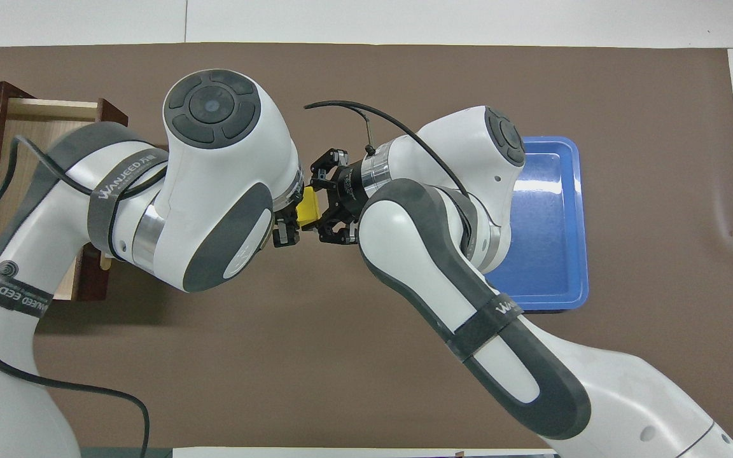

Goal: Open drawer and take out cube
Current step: 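Grasp the yellow cube with the right gripper from the left gripper, then carry the cube over the blue tray while the left gripper withdraws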

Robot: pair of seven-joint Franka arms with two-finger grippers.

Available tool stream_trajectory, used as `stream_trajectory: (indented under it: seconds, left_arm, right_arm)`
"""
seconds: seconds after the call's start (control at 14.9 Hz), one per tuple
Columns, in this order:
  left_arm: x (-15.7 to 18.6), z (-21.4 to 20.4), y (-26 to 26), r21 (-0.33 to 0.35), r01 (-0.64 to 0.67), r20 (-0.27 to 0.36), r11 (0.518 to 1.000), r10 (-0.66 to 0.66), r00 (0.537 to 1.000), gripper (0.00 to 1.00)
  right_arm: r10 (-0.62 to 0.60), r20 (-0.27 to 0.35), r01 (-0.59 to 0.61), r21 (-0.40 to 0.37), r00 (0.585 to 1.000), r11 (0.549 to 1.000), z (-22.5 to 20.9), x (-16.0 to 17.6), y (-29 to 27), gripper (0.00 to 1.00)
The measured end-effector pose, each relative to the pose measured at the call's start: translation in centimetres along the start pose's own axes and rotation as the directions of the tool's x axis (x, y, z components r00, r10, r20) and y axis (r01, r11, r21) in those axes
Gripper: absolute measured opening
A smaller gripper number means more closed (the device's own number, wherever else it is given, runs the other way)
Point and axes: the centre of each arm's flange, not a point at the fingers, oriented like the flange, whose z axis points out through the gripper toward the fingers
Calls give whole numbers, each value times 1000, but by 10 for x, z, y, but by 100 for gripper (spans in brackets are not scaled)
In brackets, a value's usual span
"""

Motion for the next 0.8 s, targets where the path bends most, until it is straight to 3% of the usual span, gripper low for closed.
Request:
stream_trajectory:
  seconds: [0.27, 0.33, 0.6, 0.8]
  left_arm:
    - [0, 0, 0, -1, -1, 0, 1000, 1, 1000, 55]
    - [0, 0, 0, -1, -5, 0, 1000, 5, 1000, 59]
    - [0, -2, 0, -4, -8, 0, 1000, 8, 1000, 100]
    - [5, -1, 3, -5, -24, -5, 1000, 24, 1000, 100]
  right_arm:
    - [0, 0, 0, 0, 1000, 1000, 0, 0, 0, 56]
    - [0, 0, 0, 0, 1000, 1000, 0, 0, 0, 56]
    - [1, 0, -1, 2, 1000, 1000, -2, 1, -1, 56]
    - [9, 4, -9, 8, 1000, 1000, -12, 6, -7, 56]
